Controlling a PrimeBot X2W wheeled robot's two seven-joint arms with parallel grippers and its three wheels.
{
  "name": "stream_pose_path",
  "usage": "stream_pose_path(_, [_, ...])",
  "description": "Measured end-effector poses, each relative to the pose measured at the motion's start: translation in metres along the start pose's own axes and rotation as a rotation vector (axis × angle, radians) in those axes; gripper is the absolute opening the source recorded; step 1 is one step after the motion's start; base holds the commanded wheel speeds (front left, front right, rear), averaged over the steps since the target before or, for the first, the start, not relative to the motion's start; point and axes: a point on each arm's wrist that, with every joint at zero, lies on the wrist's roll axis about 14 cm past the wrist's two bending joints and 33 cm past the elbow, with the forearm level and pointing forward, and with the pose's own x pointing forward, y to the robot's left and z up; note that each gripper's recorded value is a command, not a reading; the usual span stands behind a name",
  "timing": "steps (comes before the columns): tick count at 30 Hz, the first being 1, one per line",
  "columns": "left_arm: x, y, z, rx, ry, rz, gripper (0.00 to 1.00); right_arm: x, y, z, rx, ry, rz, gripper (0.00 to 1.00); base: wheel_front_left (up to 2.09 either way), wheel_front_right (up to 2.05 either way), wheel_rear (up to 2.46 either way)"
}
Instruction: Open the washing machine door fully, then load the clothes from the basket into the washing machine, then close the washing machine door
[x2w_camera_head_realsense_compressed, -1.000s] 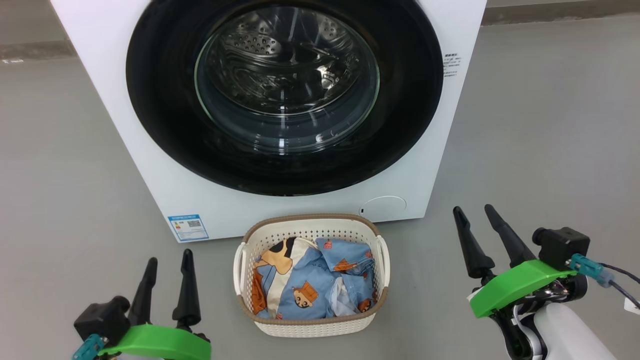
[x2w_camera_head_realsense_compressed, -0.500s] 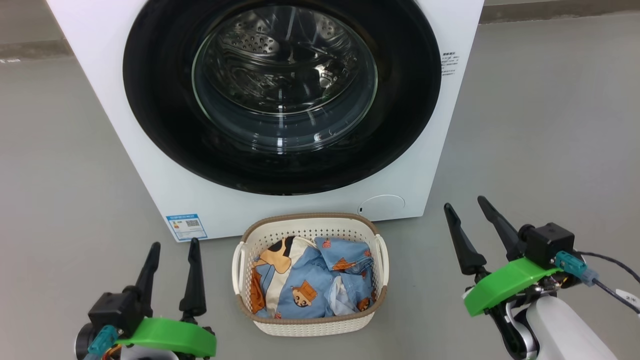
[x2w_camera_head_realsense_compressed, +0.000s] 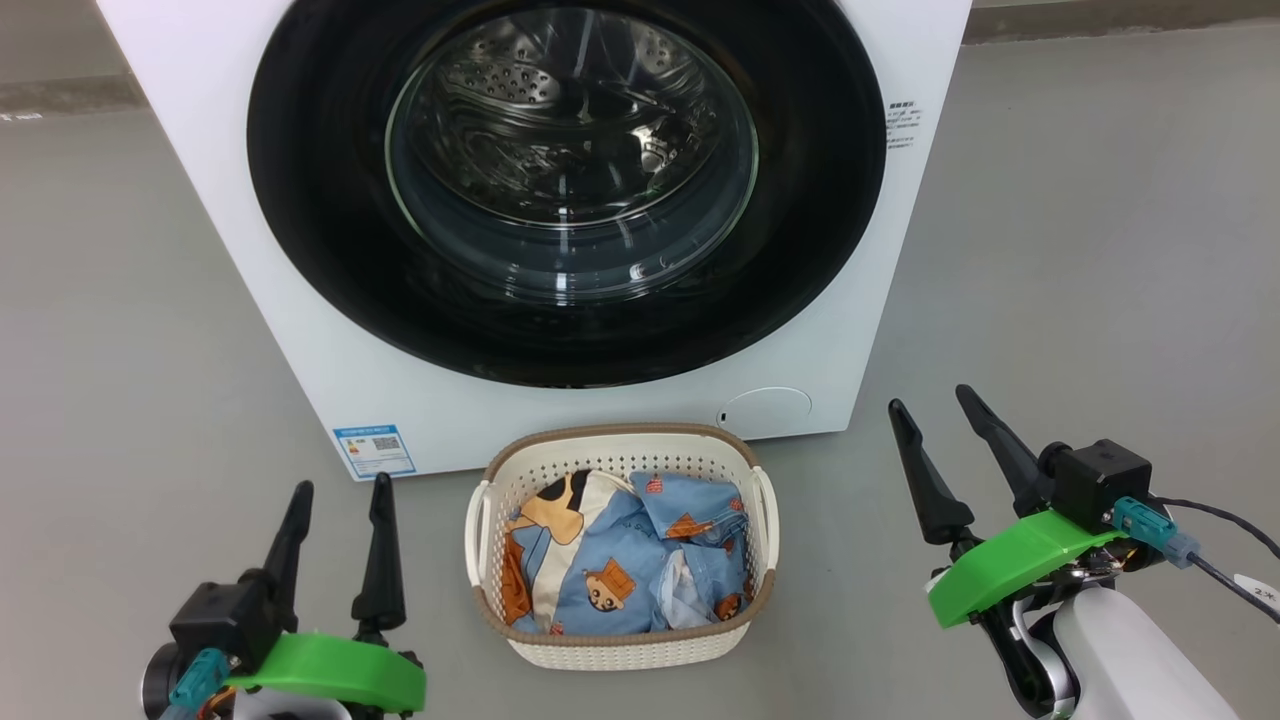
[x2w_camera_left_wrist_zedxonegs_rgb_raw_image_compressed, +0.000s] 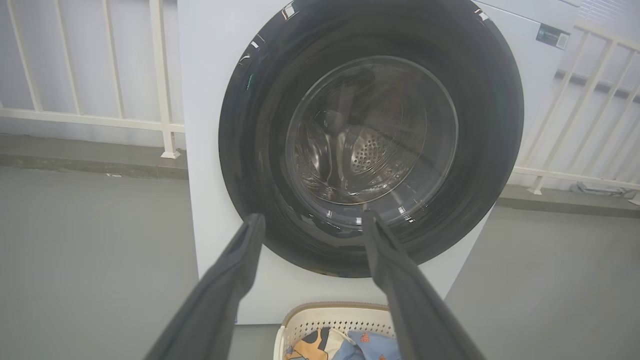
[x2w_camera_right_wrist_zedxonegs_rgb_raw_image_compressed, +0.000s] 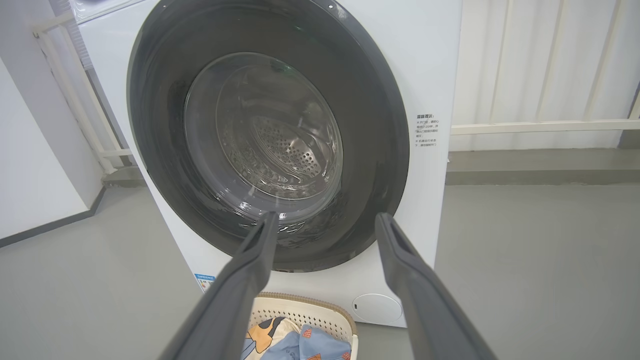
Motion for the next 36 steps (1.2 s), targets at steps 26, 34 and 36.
stream_pose_path(26, [0.0013, 0.0036, -0.0033, 0.031, 0.013, 0.01, 1.0, 0.0002, -0.0002, 0.0009, 0.004, -0.005, -0.002, 1.0, 0.02, 0.02, -0.05])
stream_pose_path(34, [0.0014, 0.0047, -0.0048, 0.034, 0.018, 0.012, 1.0, 0.0006, -0.0003, -0.0007, 0.005, -0.001, -0.002, 1.0, 0.55, 0.55, -1.1])
stream_pose_path(36, [0.0013, 0.0047, -0.0045, 0.034, 0.017, 0.012, 1.0, 0.0006, -0.0002, -0.0004, 0.005, -0.001, -0.002, 1.0, 0.94, 0.94, -1.89])
